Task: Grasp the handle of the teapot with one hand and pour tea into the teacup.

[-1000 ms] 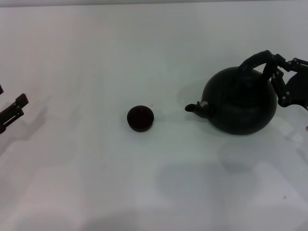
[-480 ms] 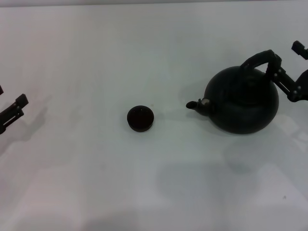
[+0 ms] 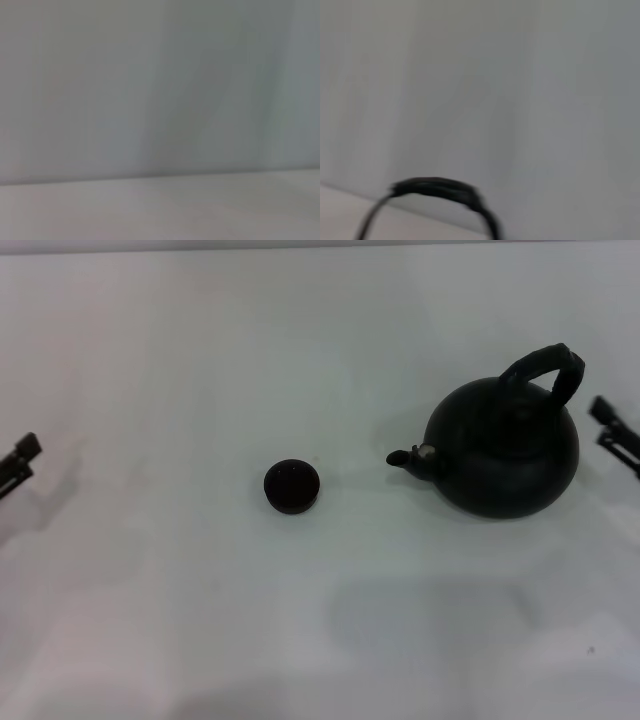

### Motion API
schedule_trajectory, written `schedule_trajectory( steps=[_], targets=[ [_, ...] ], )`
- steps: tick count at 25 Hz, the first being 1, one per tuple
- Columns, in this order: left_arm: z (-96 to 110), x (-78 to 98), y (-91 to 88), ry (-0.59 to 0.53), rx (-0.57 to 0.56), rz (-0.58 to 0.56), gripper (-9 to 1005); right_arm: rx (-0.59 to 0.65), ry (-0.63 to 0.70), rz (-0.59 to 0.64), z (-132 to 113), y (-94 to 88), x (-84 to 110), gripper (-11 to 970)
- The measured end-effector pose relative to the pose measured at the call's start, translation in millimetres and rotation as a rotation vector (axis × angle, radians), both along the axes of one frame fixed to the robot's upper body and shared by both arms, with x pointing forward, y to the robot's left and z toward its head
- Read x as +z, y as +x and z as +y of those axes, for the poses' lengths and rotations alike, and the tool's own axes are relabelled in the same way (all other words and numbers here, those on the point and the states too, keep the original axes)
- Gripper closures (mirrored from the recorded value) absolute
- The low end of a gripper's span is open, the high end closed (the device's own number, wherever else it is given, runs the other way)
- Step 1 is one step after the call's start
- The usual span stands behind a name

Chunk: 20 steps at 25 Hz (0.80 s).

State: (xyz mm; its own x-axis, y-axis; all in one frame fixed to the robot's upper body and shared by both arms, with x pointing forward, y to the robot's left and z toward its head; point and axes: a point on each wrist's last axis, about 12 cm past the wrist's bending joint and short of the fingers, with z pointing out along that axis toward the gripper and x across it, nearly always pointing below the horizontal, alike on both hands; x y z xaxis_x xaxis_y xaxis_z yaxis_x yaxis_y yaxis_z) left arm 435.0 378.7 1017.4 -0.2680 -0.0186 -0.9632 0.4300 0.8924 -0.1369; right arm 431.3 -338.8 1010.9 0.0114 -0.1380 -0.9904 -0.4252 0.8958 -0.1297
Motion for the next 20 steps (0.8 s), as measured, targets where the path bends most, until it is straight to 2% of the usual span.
schedule_trajectory(
  steps=[2, 5, 10, 15, 20],
  targets=[
    [5.4, 2.4, -1.1, -0.012, 0.038, -0.019, 223, -0.049, 0.018, -0.008, -8.4, -6.3, -0.5, 78],
    [15.5, 8.6, -5.4, -0.045, 0.107, -0.068, 223, -0.127, 0.052, -0.03, -21.5, -16.1, -0.1, 80],
    [31.9, 29.4, -21.7, -0.125, 0.185, -0.234, 223, -0.23, 0.111, -0.066, -36.3, -28.4, 1.7, 82],
    [39.5, 40.2, -38.5, -0.189, 0.247, -0.358, 222, -0.259, 0.181, -0.075, -40.9, -27.1, 5.1, 83],
    [37.8, 34.9, -39.2, -0.238, 0.294, -0.359, 222, -0.248, 0.196, -0.093, -36.6, -20.2, 7.4, 83]
  ],
)
